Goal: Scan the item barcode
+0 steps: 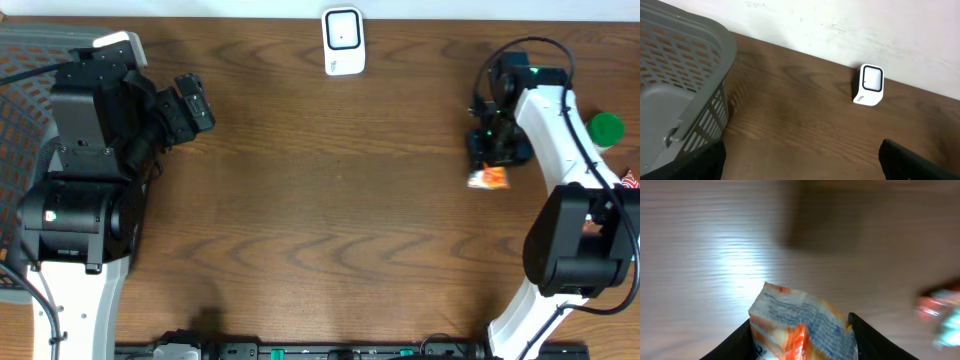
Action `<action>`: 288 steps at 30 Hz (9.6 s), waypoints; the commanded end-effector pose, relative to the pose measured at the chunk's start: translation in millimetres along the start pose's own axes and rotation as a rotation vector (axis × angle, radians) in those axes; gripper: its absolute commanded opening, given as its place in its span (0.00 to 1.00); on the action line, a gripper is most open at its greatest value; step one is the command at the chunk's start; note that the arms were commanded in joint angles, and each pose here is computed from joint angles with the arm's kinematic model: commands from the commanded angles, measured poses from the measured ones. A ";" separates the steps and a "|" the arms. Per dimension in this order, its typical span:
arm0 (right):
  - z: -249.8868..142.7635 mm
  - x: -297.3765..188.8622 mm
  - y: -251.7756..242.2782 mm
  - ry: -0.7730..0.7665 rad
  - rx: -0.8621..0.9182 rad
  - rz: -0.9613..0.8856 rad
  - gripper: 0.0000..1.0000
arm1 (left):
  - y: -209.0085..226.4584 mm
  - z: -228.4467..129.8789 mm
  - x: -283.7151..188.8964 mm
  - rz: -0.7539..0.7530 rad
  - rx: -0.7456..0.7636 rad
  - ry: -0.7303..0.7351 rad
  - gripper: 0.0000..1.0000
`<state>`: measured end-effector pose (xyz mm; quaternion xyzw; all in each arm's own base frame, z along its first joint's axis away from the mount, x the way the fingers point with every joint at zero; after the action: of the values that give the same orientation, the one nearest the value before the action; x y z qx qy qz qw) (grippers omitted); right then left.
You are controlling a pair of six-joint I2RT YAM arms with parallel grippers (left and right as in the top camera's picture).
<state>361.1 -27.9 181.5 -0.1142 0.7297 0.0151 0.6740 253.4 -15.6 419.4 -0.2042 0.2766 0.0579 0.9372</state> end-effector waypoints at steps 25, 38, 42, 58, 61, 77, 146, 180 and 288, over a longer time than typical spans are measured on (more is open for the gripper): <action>-47.9 -11.6 -175.6 -0.247 0.583 -0.135 0.99 | 0.8 3.5 -2.4 0.010 0.005 -0.017 0.98; -106.7 -198.3 -96.0 -0.851 0.425 -0.068 0.99 | 0.8 3.5 -2.4 0.010 0.005 -0.017 0.98; -151.6 -230.8 -71.0 -0.939 0.414 -0.095 0.99 | 0.8 3.5 -2.4 0.010 0.005 -0.017 0.98; -275.2 -283.8 -2.5 -1.228 0.447 -0.186 0.99 | 0.8 3.4 -2.4 0.010 0.005 -0.017 0.98; -287.7 -282.2 5.5 -1.226 0.433 -0.200 0.99 | 0.8 3.5 -2.4 0.010 0.005 -0.017 0.98; -319.6 -273.2 40.4 -1.453 0.210 -0.219 0.99 | 0.8 3.5 -2.4 0.010 0.005 -0.017 0.98; -205.0 27.0 64.6 -1.557 0.248 -0.144 0.99 | 0.8 3.5 -2.4 0.010 0.005 -0.017 0.98; -205.0 27.0 64.6 -1.557 0.248 -0.144 0.99 | 8.9 -4.4 -9.9 0.045 0.092 -0.052 0.98; -205.0 27.0 64.6 -1.557 0.248 -0.144 0.99 | 135.4 -249.5 53.6 -0.047 0.220 -0.426 0.98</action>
<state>146.6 -6.4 165.4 -0.0483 0.0359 -0.0391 0.9974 145.5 3.2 163.6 -0.0992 0.0455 0.0419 0.9931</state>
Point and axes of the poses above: each gripper's point midway between its finger pads, its own x axis out along the fingers, its own y axis along the line the jaws close on, z = x × y, the point moved 10 cm from there along -x, back along the fingers, and after that the axes turned 8 degrees about -x, right-handed, at the moved point
